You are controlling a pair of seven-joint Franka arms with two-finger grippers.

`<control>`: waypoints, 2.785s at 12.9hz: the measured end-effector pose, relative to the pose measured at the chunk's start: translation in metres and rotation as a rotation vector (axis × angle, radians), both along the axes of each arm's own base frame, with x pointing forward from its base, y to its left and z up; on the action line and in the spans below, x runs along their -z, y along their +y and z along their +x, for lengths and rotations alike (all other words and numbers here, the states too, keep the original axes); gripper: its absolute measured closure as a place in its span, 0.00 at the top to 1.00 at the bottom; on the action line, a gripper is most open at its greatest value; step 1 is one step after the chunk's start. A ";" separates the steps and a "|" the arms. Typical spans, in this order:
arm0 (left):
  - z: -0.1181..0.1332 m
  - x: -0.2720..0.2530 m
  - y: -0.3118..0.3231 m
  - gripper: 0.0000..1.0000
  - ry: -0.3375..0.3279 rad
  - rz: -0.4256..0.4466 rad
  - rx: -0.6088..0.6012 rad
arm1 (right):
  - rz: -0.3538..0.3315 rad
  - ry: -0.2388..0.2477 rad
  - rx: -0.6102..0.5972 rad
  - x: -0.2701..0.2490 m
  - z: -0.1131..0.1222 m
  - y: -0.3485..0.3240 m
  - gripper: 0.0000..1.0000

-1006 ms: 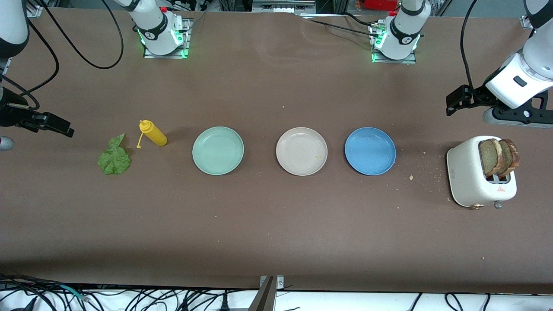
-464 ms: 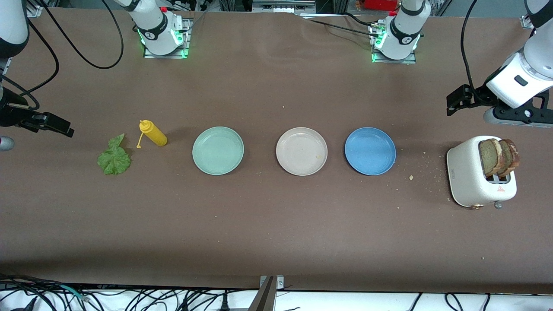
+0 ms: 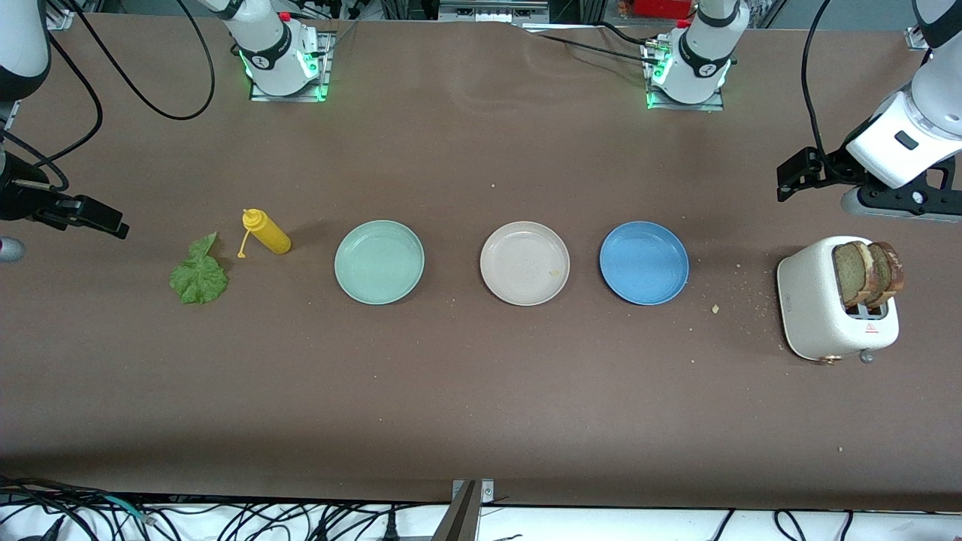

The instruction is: Make sandwich in beige plate with both arms

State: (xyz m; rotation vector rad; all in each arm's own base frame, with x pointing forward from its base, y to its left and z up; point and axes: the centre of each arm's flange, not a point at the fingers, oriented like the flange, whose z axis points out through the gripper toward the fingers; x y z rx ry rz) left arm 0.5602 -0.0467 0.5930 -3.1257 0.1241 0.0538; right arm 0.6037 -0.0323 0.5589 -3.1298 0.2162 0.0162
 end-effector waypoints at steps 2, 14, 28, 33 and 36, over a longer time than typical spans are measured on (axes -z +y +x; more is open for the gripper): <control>0.007 0.005 0.020 1.00 -0.008 -0.003 -0.011 | 0.000 0.000 0.000 0.000 0.000 0.000 1.00; 0.053 0.165 0.161 1.00 -0.118 0.051 0.087 | 0.000 0.000 0.000 0.000 0.000 0.000 1.00; 0.019 0.205 0.210 0.28 -0.100 0.054 0.123 | 0.000 0.000 0.002 0.000 0.000 -0.001 1.00; 0.024 0.155 0.213 0.08 -0.052 0.049 0.129 | 0.000 0.000 0.002 0.000 0.000 -0.001 1.00; 0.029 0.092 0.204 0.08 -0.030 0.046 0.153 | 0.000 0.000 0.002 0.000 0.000 -0.001 1.00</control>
